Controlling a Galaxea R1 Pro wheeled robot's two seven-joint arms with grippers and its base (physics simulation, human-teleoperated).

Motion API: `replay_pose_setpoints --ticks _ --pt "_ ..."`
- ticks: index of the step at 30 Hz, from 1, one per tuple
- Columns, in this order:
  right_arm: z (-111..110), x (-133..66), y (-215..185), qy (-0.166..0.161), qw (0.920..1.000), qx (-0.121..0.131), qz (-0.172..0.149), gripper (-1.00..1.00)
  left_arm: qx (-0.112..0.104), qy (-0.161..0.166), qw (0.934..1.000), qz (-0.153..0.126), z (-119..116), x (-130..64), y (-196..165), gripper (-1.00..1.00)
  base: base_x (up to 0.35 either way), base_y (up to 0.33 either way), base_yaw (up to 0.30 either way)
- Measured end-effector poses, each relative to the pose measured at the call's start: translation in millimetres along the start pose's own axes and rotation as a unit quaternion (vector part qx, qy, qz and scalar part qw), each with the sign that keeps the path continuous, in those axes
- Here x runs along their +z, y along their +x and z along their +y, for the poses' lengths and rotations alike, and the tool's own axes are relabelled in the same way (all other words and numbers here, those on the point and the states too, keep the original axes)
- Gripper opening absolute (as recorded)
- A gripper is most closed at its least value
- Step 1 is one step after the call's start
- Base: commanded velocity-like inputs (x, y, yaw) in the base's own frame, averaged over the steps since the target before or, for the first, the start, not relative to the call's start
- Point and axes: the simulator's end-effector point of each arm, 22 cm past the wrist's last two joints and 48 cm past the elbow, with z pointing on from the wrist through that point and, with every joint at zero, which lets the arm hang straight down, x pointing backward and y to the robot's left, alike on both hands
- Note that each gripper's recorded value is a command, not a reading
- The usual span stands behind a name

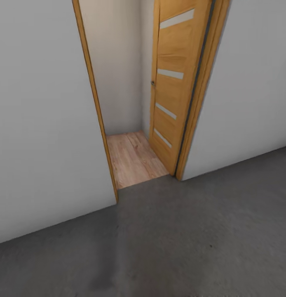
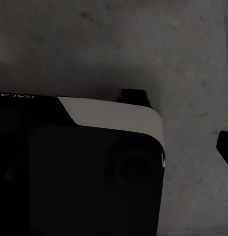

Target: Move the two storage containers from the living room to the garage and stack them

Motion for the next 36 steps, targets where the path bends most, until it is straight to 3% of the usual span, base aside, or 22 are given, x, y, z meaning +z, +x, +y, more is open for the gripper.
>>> replay_pose_setpoints --ticks 12,36 --pt "0 0.0 1 0.000 1.0000 -0.001 0.002 1.00 -0.001 0.013 0.9999 0.003 -19 -3.1 3 1.00 0.001 0.000 -0.277" --pt "-1 -0.2 2 0.002 1.0000 -0.002 0.004 1.00 -0.001 0.012 0.9999 0.008 -18 -3.2 5 1.00 0.277 0.000 -0.012"
